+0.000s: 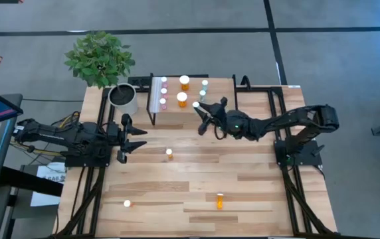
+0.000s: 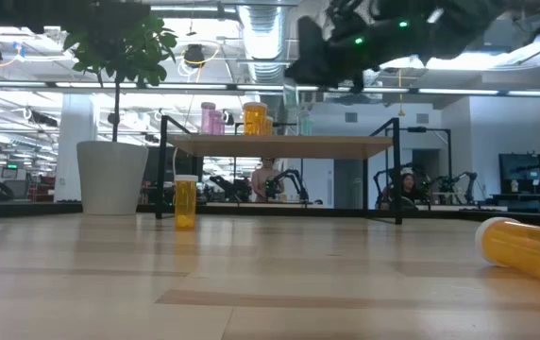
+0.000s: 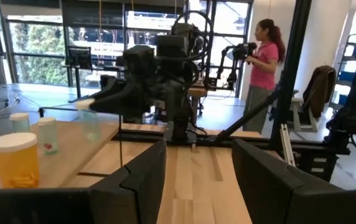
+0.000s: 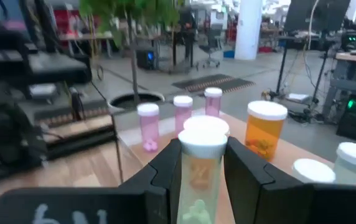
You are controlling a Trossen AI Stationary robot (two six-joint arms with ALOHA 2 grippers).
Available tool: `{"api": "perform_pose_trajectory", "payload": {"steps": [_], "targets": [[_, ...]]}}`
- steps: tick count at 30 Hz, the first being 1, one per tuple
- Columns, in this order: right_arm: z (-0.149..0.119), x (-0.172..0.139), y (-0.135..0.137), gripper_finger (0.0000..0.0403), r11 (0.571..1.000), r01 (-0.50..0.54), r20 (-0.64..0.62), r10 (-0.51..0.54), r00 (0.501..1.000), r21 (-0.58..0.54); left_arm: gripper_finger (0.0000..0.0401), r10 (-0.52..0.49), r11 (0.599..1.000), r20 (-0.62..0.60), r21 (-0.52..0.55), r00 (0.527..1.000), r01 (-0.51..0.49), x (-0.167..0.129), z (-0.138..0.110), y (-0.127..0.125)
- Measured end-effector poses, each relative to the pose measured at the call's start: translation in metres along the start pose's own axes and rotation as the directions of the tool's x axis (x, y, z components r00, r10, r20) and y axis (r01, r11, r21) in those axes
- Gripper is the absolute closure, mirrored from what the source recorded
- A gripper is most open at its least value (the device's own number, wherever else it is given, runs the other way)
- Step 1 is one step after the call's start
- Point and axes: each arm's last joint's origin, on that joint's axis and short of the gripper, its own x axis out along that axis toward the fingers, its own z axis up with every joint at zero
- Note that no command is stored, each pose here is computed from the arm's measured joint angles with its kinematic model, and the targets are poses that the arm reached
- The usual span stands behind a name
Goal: Pick and place medicine bottles onto shelf by color
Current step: Put the green pill bottle on the shelf aligned with the other green pill bottle
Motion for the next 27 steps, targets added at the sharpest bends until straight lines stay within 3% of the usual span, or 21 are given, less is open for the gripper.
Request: {"api": "perform_pose_trajectory", "payload": {"steps": [7,10,16,27], "targets": [[-0.023,-0.038,-0.027,0.0289,0.992,0.022,0.135,-0.039,0.99,0.122,0.0228,0.001,1.0,0.002,-0.006,1.0,-0.001,0.0,0.0,0.0],[-0.028,-0.043,-0.028,0.0289,0.993,0.011,0.162,-0.03,0.986,0.119,0.0228,0.015,1.0,0.013,-0.008,1.0,-0.015,0.0,0.001,0.0],[-0.025,-0.039,-0.024,0.0289,0.999,0.018,0.155,-0.023,0.988,0.037,0.0228,0.036,0.999,0.04,-0.008,0.999,-0.036,0.0,0.004,0.001],[-0.019,-0.021,-0.029,0.0289,1.0,0.018,0.102,-0.019,0.995,0.009,0.0228,0.036,0.999,0.04,-0.004,0.999,-0.036,0.0,0.004,0.001]]}}
